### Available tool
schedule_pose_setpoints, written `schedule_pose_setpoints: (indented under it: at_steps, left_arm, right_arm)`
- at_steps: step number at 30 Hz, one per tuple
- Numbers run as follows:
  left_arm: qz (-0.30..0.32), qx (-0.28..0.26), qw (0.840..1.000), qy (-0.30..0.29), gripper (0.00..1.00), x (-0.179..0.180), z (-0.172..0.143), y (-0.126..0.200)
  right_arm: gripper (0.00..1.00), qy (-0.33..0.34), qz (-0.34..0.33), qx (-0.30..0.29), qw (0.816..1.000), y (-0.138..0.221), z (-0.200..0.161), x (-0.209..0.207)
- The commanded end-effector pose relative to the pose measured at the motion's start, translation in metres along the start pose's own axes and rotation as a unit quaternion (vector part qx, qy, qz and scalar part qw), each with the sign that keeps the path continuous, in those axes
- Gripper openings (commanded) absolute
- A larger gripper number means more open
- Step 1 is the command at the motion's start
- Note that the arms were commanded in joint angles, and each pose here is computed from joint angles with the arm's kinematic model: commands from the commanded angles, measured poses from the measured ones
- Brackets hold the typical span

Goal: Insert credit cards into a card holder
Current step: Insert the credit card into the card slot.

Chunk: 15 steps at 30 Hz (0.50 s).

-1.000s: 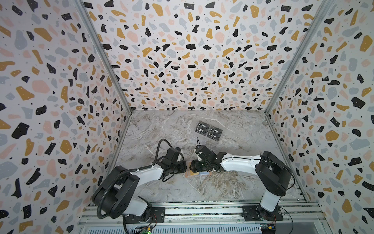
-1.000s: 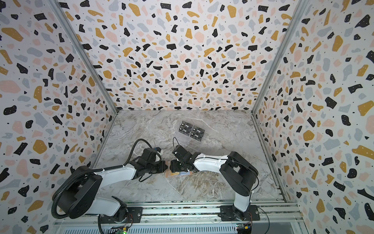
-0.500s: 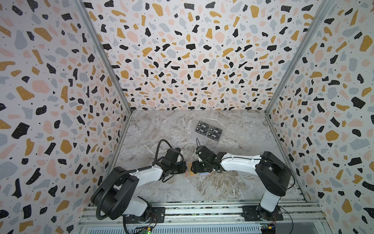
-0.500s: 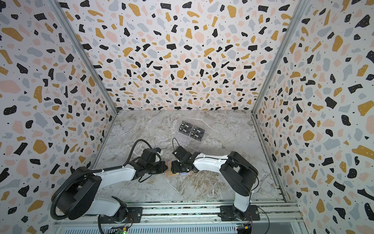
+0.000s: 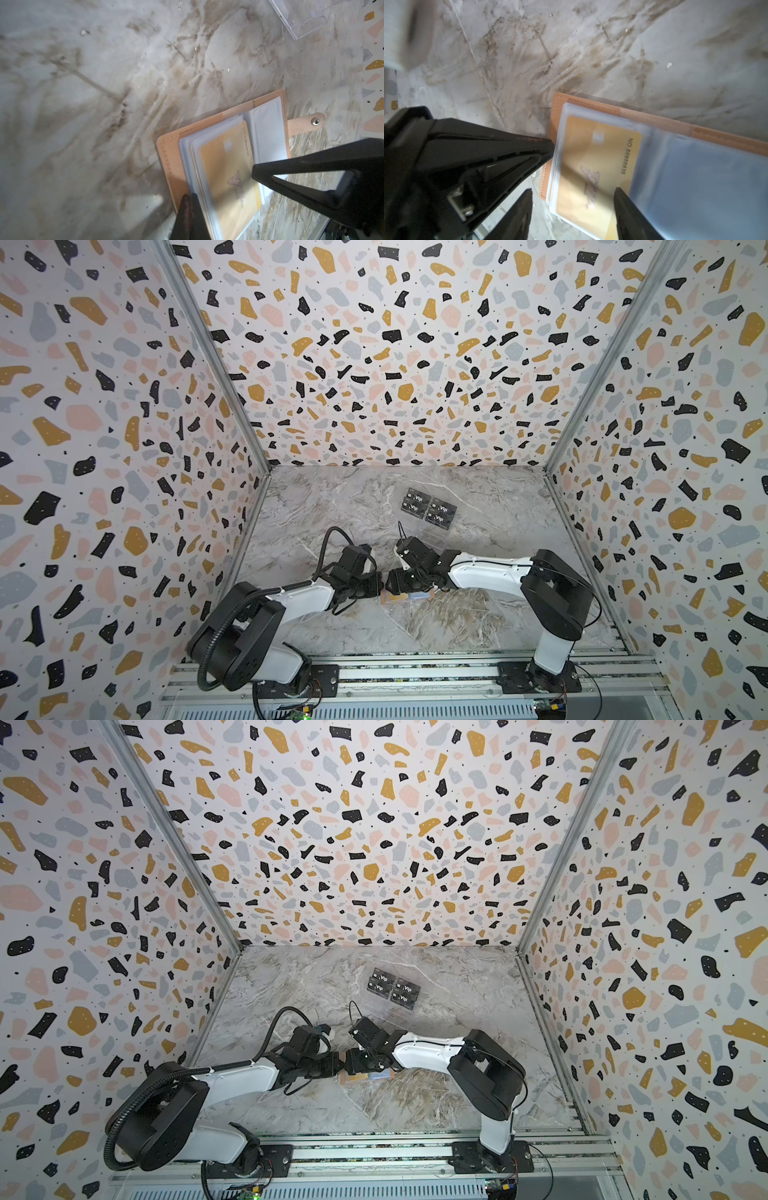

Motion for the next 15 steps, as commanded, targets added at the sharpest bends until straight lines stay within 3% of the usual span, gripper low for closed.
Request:
schedule_pose_setpoints:
  at_steps: [1, 10, 15]
  left_arm:
    - [-0.009, -0.005, 1.000, -0.005, 0.00, -0.002, -0.003, 0.003]
    - [-0.007, -0.007, 1.000, -0.003, 0.00, -0.002, -0.003, 0.004]
    - [-0.004, -0.004, 1.000, -0.004, 0.00, -0.001, -0.005, 0.004]
  right_arm:
    - [0.63, 0.007, 0.000, 0.003, 1.000, 0.004, 0.002, 0.006]
    - [0.63, 0.010, -0.033, -0.007, 0.999, 0.007, 0.004, -0.004]
    - [0.63, 0.010, -0.018, 0.003, 1.000, 0.001, 0.001, 0.000]
Point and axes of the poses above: each gripper's point midway between its finger pads, its own y axis back along the fingers, its own x axis along the line the jaws close on, z = x × y, the point moved 9 cm from there along y, back along the fingers, and after that the axes turned 8 degrees about -y, right-handed, at the moved point
